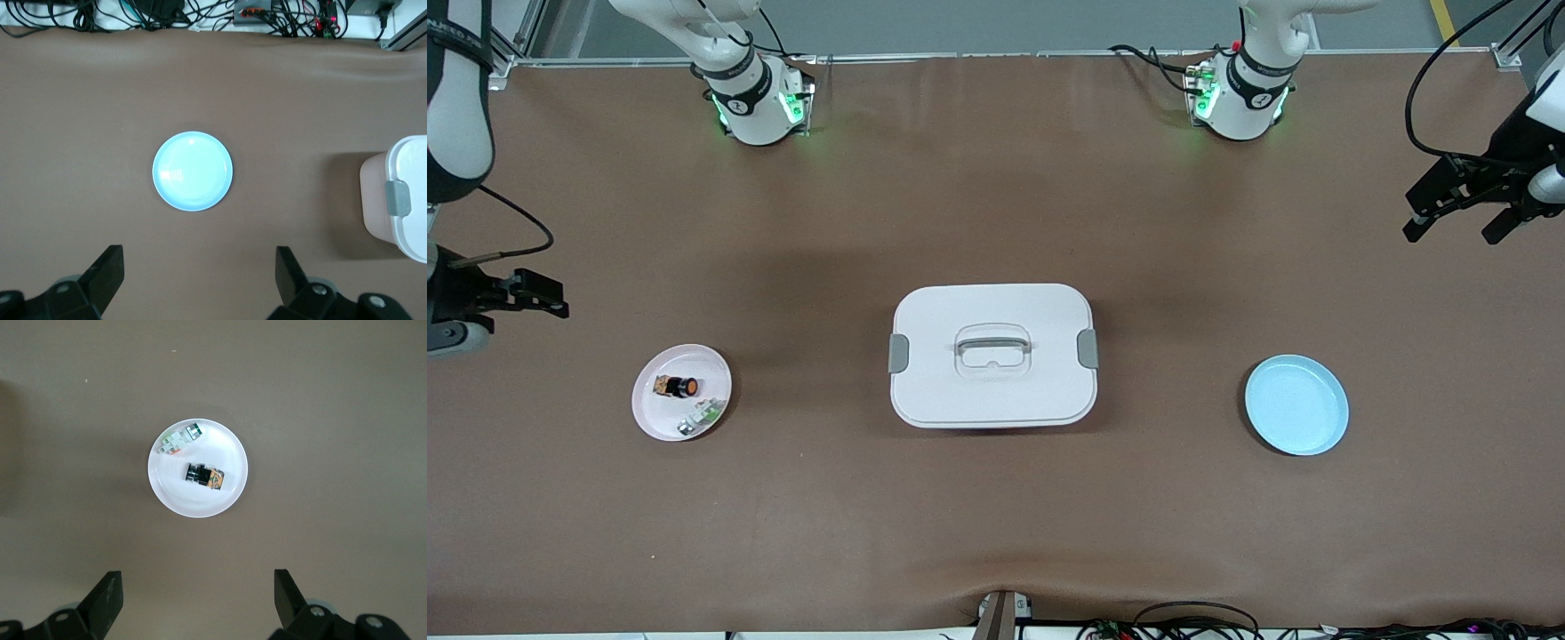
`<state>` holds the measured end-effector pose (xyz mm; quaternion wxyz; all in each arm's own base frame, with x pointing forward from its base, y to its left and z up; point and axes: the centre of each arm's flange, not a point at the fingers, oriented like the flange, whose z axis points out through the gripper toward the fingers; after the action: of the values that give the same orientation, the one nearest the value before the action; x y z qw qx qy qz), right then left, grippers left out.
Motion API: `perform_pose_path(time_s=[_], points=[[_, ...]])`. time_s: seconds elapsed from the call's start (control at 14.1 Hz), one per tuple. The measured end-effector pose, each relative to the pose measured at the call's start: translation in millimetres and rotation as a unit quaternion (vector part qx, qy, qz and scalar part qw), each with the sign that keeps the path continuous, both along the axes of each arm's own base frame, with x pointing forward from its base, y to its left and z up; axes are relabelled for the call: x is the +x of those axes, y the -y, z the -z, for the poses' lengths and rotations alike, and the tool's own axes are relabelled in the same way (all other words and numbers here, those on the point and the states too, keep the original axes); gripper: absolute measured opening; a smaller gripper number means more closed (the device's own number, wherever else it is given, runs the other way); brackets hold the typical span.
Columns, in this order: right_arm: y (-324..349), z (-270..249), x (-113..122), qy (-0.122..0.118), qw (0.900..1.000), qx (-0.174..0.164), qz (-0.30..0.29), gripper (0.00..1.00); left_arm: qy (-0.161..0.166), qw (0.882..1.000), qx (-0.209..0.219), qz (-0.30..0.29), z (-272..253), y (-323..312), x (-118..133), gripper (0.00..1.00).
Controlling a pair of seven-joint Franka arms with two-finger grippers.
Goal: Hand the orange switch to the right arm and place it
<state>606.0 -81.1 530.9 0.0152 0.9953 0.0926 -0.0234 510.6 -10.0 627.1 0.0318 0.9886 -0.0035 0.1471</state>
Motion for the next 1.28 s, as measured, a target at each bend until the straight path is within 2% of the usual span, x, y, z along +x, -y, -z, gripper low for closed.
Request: perform_pose_path(time_s=[0.14, 0.43, 0.78, 0.92, 1.28], points=[[1.6, -13.5, -4.5, -0.008, 1.0, 0.0, 0.016, 1.0, 0.005, 1.0, 0.0, 0.0, -6.4, 0.3, 11.4, 1.0], [7.2, -50.6, -6.4, 0.008, 1.0, -0.002, 0.027, 1.0, -0.015, 1.0, 0.001, 0.003, -21.7, 1.3, 32.9, 1.0], [8.2, -82.6, -11.3, 0.016, 0.999, -0.003, 0.03, 1.0, -0.082, 0.997, 0.001, 0.005, -24.6, -1.8, 21.7, 1.0], [7.0, -83.1, -12.6, 0.011, 1.0, -0.001, 0.029, 1.0, -0.107, 0.994, 0.001, 0.005, -17.1, -1.9, 18.8, 1.0], [5.6, -106.3, -26.2, 0.015, 0.999, 0.003, 0.03, 1.0, -0.124, 0.992, 0.0, -0.003, 1.7, -4.9, 29.5, 1.0]])
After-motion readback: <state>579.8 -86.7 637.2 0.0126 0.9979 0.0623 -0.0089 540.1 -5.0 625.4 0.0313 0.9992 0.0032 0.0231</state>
